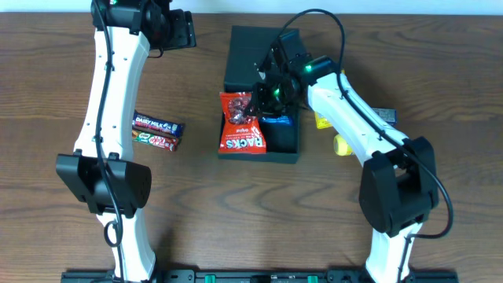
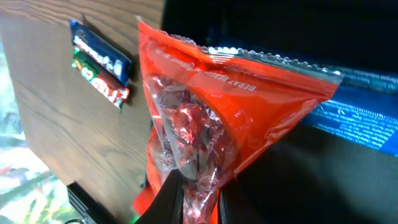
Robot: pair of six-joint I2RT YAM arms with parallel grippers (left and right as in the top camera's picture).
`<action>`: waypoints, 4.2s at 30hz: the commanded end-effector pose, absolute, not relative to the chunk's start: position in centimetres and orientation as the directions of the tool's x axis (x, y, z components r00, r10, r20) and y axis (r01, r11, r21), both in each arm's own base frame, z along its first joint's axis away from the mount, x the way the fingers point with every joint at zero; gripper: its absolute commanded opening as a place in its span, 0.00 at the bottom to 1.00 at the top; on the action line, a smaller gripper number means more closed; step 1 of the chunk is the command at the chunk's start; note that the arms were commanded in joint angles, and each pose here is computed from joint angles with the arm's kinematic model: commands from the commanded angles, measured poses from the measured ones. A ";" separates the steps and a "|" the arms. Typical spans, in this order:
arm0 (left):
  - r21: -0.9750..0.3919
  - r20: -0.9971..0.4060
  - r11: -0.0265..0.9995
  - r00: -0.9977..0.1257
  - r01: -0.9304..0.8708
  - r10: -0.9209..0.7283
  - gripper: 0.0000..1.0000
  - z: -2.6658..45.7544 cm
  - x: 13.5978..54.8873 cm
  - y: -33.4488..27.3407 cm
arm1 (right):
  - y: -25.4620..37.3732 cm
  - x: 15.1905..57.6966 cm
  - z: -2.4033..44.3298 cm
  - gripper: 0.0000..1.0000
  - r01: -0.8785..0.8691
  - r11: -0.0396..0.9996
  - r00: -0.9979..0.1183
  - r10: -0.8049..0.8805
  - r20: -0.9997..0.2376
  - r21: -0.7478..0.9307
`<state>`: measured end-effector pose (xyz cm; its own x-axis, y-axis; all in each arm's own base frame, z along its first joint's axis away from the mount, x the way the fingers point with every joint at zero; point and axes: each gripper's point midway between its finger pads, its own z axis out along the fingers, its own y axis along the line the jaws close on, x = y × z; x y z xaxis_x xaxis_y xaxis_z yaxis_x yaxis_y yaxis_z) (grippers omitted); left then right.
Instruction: Pack container
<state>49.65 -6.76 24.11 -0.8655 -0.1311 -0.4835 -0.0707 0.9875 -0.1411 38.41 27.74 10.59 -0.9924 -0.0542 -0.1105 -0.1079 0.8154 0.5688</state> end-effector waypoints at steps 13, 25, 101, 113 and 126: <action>-0.143 -0.505 0.988 -0.855 -0.050 -0.117 0.79 25.2 49.6 -6.7 | 28.8 35.6 7.8 0.26 -0.031 0.827 -0.999 -0.013 -0.035 0.561; -0.143 -0.506 0.988 -0.855 -0.050 -0.117 0.79 25.2 49.6 -6.7 | 26.9 38.1 13.9 0.67 -0.148 0.818 -0.976 -0.031 -0.214 0.556; -0.422 0.083 0.900 -0.993 -0.107 -0.079 0.06 7.0 35.8 -10.4 | 30.3 38.8 8.1 0.02 -0.359 0.837 -0.930 -0.283 -0.235 0.413; -0.508 0.131 0.845 -0.985 -0.166 -0.115 0.06 3.4 34.2 -13.2 | 30.1 38.7 7.5 0.01 -0.378 0.842 -0.922 -0.306 -0.236 0.384; -0.526 0.113 0.840 -0.990 -0.136 -0.089 0.06 3.6 34.3 -14.8 | 30.4 35.3 3.6 0.02 -0.394 0.854 -0.919 -0.371 -0.132 0.339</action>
